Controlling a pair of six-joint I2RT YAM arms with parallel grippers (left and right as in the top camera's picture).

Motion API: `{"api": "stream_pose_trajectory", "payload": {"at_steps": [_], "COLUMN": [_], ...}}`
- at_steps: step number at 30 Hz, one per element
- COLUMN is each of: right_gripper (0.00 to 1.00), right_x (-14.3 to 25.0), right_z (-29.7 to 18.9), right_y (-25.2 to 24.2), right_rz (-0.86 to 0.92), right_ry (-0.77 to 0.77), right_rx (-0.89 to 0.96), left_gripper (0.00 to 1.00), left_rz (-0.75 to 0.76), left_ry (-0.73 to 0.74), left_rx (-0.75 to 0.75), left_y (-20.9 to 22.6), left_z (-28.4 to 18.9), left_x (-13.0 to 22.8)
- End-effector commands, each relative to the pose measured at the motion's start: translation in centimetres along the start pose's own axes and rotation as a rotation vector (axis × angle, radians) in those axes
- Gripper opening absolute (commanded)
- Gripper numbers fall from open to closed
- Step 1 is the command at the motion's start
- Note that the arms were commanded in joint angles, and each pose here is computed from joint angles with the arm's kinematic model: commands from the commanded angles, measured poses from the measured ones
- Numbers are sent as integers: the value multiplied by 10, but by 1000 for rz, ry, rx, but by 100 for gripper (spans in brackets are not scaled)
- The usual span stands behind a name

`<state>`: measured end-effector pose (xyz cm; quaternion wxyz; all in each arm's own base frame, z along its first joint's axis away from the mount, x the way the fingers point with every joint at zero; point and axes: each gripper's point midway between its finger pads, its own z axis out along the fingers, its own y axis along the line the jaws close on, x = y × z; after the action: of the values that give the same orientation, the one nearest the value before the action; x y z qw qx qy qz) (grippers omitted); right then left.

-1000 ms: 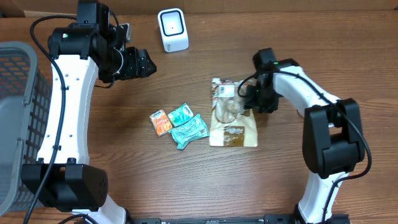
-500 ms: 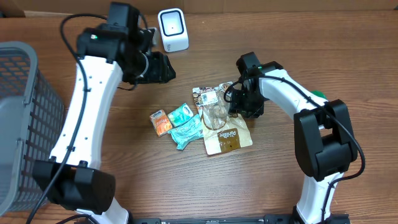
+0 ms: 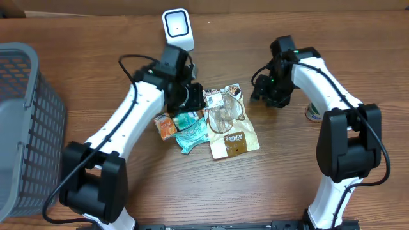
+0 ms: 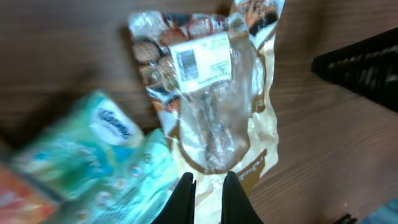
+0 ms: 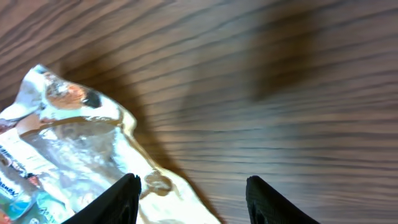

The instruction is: Scan the item barcode

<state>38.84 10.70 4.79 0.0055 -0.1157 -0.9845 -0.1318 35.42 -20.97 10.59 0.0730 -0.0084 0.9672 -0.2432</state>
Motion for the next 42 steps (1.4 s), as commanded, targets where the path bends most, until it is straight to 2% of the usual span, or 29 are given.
{"api": "stream_pose_trajectory", "payload": {"at_steps": [1,11,22,27,30,37,42], "right_gripper": [54,54,54,54,54,53,53], "right_x": [-6,-7,-7,-7,-6,-5,2], "right_z": [-19,-19,-19,-19,-19,-18,-17], "right_y": [4,5,5,5,5,5,20], "right_rz": [-31,-34,-49,-52,-51,-62,-152], "right_ry": [-42,-46,-46,-46,-45,-39,-4], "right_rx": [-28,-30,-29,-30,-29,-33,-125], "left_gripper": [4,4,4,4,4,4,4], "left_rz": [-93,-123,-182,-172,-194,-299,-324], "left_ry": [42,6,35,29,56,141,198], "left_rx": [9,-76,-90,-40,-11,-79,-58], "left_y": [-3,-3,2,-3,-4,21,24], "left_z": [17,25,48,68,83,114,126], "left_x": [16,20,22,12,13,31,39]}}
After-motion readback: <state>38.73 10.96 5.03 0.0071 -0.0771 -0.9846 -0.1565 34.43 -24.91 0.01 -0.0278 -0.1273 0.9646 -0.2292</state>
